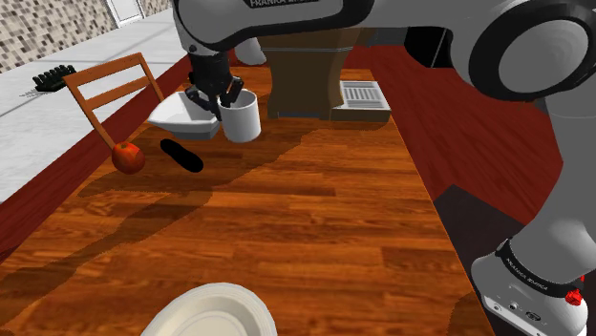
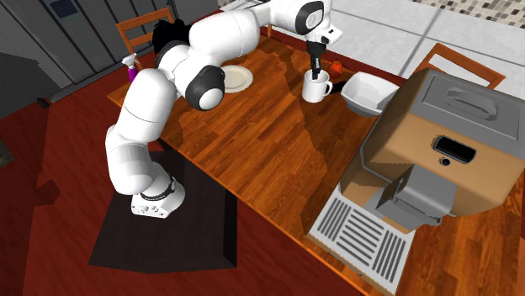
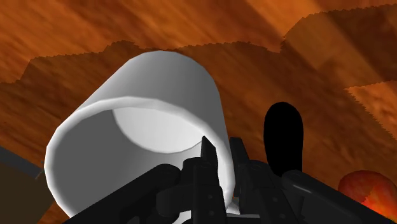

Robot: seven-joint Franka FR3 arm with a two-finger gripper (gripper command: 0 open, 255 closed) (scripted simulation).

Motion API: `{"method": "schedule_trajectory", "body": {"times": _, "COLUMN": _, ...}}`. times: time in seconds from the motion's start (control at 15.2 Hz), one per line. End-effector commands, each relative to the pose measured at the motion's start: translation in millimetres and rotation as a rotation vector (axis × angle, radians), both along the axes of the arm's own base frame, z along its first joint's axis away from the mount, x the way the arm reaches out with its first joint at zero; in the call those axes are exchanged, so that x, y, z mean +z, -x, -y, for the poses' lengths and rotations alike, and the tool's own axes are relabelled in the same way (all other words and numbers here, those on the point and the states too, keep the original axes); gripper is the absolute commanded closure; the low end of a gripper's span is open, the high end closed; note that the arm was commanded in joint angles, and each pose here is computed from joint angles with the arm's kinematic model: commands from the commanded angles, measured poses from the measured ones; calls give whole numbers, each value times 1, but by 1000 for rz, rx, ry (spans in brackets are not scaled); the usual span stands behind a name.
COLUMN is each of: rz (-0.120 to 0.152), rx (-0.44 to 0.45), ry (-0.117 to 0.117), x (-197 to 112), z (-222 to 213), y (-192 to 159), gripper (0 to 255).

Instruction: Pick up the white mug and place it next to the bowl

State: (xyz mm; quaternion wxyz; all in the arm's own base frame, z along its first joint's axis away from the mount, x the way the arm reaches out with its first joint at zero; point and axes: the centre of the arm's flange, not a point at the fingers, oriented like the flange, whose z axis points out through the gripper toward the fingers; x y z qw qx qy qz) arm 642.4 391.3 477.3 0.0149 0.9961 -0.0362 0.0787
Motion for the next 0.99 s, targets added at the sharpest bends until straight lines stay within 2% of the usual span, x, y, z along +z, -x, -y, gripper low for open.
{"method": "schedule_trajectory", "body": {"times": 0.0, "rz": 1, "rx": 0, "ry": -1, "x": -11, "z": 1, "y": -1, "gripper": 255}}
{"method": "schedule_trajectory", "body": {"times": 0.92, "rz": 1, "rx": 0, "ry": -1, "x": -84, "z": 1, "y": -1, "gripper": 255}}
